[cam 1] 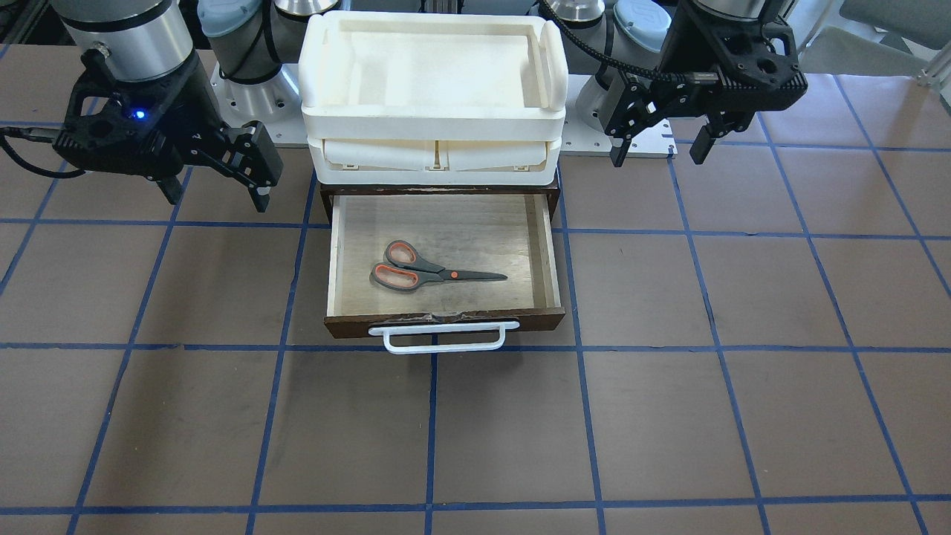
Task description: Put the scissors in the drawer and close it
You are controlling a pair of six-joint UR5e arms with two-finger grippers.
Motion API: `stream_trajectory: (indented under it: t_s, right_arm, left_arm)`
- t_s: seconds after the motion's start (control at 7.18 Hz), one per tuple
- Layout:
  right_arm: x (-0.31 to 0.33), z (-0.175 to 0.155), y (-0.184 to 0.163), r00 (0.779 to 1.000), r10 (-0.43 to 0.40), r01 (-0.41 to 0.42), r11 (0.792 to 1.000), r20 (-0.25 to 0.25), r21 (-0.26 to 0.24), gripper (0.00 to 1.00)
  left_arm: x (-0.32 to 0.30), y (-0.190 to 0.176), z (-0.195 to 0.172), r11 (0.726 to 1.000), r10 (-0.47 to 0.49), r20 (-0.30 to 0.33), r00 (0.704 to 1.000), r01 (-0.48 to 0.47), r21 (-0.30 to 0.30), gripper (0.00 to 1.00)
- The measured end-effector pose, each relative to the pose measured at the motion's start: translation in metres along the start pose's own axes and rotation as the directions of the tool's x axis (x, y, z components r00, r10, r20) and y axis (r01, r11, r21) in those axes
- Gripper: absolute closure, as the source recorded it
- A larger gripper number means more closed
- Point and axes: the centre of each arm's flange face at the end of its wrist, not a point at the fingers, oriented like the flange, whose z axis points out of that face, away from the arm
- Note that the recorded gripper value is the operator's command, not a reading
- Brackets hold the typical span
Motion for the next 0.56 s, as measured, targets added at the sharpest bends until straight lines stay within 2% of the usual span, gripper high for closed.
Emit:
stream_trajectory:
  t_s: [0.28,0.42,0.56]
  right_arm:
    - [-0.0001,0.0048,0.0054,0.999,-0.014,0.013,1.000,-0.040,-0.027,0.00]
    - [0.0003,0.0040,0.0077,0.999,-0.016,0.014,0.999,-0.042,-0.031,0.00]
    - [-0.0010,0.0016,0.0097,1.000,-0.021,0.020,0.999,-0.023,-0.031,0.00]
  left_arm:
    - [-0.0026,0.0000,-0.0001,1.000,0.008,0.034,0.999,-0.008,0.003,0.00]
    - [-0.0029,0.0000,-0.0001,1.000,0.008,0.038,0.999,-0.009,0.004,0.00]
    - [-0.0027,0.0001,-0.0001,1.000,0.009,0.039,0.999,-0.010,0.004,0.00]
